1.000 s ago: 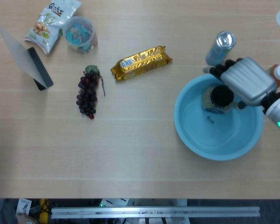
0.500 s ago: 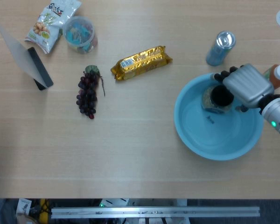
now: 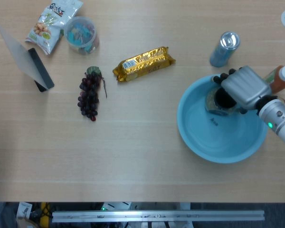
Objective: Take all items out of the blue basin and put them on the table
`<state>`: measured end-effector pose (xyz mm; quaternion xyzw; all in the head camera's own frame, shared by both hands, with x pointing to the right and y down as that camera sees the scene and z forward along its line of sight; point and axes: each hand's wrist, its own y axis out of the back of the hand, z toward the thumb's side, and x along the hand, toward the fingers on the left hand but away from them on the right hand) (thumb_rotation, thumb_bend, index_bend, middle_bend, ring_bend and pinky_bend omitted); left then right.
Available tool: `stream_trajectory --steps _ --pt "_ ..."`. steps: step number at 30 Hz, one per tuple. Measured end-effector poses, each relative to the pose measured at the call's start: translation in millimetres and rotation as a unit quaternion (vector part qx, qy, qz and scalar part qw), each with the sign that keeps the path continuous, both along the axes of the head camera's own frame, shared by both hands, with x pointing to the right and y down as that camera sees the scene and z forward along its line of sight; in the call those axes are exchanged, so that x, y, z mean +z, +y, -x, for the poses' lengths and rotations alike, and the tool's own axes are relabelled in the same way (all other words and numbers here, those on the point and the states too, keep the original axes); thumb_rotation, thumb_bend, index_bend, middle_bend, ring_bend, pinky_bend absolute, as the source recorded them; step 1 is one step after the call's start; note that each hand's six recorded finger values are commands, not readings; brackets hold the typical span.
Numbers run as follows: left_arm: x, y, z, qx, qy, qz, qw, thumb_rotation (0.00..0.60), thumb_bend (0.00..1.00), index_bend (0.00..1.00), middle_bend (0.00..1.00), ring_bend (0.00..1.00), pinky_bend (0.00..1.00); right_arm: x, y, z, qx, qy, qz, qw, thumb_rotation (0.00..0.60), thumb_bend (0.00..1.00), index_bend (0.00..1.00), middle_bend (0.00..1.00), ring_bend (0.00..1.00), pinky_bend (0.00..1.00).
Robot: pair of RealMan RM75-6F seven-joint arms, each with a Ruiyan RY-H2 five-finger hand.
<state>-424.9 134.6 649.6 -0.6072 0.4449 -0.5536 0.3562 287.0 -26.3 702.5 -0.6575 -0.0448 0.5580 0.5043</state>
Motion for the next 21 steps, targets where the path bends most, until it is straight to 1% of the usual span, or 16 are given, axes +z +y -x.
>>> stream_trajectory --steps 10,21 --pt "1.9 1.1 2.1 -0.001 0.0 0.003 1.0 0.6 0.27 0.31 0.31 0.25 0.32 11.2 4.2 1.3 -0.003 0.01 0.007 0.9999 0.6 0.03 0.22 0.36 0.34 0.5" --pt "3.8 0.4 3.3 -0.002 0.001 0.005 1.0 0.6 0.27 0.31 0.31 0.25 0.32 14.2 6.1 0.3 -0.001 0.015 0.007 0.9999 0.6 0.1 0.27 0.36 0.36 0.52"
